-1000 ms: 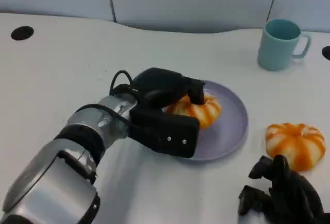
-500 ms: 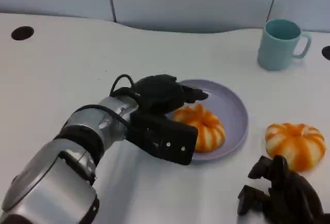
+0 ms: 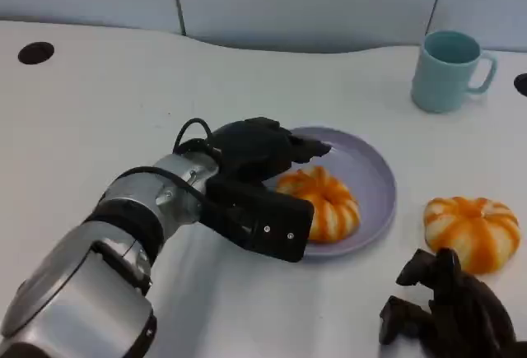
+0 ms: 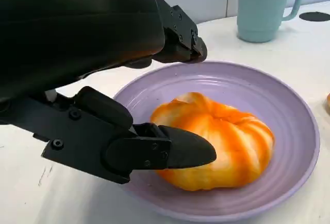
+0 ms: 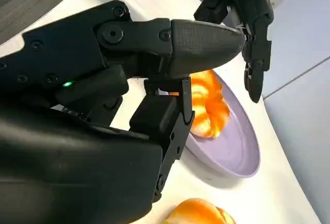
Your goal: Grasp the bread from the table and place it into the plate.
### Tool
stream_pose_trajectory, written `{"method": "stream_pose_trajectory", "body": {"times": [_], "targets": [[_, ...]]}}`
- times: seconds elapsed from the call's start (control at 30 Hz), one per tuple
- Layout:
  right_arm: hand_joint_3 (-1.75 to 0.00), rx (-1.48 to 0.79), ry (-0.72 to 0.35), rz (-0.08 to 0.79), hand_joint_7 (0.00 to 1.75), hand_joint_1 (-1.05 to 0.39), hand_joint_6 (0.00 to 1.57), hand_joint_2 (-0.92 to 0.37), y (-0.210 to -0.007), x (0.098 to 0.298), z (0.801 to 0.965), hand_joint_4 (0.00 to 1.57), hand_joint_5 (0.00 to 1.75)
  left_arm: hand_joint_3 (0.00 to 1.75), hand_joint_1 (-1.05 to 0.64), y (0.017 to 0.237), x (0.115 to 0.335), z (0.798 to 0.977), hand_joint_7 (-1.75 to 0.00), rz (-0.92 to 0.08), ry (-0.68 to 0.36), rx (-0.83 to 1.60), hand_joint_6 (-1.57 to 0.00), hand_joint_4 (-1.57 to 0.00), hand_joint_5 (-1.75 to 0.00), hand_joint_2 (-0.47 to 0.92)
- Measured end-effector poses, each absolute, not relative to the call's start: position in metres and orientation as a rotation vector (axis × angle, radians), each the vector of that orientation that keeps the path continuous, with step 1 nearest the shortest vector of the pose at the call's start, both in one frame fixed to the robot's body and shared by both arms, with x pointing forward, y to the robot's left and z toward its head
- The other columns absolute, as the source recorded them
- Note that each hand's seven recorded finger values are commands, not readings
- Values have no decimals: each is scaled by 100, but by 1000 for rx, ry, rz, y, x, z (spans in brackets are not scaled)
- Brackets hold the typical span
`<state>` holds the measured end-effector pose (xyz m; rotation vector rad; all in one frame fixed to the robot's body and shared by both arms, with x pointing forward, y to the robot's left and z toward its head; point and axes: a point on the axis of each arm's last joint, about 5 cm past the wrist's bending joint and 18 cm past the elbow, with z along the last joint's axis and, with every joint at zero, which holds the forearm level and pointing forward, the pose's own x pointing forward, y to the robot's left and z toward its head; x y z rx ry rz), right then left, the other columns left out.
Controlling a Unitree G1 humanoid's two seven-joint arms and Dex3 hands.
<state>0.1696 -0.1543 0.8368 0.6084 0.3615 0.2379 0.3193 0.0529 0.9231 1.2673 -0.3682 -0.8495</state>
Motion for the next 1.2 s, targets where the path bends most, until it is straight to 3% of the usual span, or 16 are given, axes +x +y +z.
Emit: {"method": "stream_pose_trajectory", "body": {"times": [0.27, 0.33, 0.47, 0.67, 0.87, 0.93, 1.0, 1.17, 1.2], "targets": [[-51, 608, 362, 238, 123, -44, 103, -92, -154, 170, 837, 117, 132, 49, -84, 53, 319, 923, -1, -847, -368, 1265, -20, 0, -29, 92], [-49, 609, 362, 238, 123, -45, 103, -92, -154, 170, 837, 117, 131, 47, -79, 53, 319, 923, -3, -847, -368, 1264, -24, -8, -34, 92], [-49, 609, 361, 243, 121, -46, 104, -92, -154, 170, 837, 117, 131, 45, -72, 64, 314, 917, -6, -746, -298, 761, -33, -21, -41, 92], [-48, 609, 362, 248, 118, -45, 106, -92, -154, 171, 837, 119, 129, 39, -70, 103, 291, 881, -7, -543, -190, 55, -41, -36, -45, 92], [-49, 606, 364, 241, 117, -45, 106, -92, -156, 171, 836, 118, 129, 35, -65, 126, 277, 866, -9, -476, -199, -276, -52, -50, -51, 92], [-47, 609, 364, 246, 117, -46, 106, -92, -156, 171, 836, 119, 130, 35, -65, 127, 274, 864, -10, -470, -180, -381, -57, -55, -57, 92], [-47, 610, 363, 245, 120, -45, 104, -92, -156, 171, 836, 116, 132, 39, -63, 129, 270, 862, -8, -465, -148, -457, -64, -48, -82, 92], [-47, 609, 364, 240, 123, -46, 103, -92, -156, 171, 836, 114, 135, 44, -58, 141, 254, 858, -11, -451, -79, -615, -72, -48, -110, 92], [-48, 607, 365, 238, 123, -46, 103, -92, -156, 171, 836, 114, 136, 48, -57, 142, 251, 857, -21, -448, -67, -632, -74, -48, -123, 92]]}}
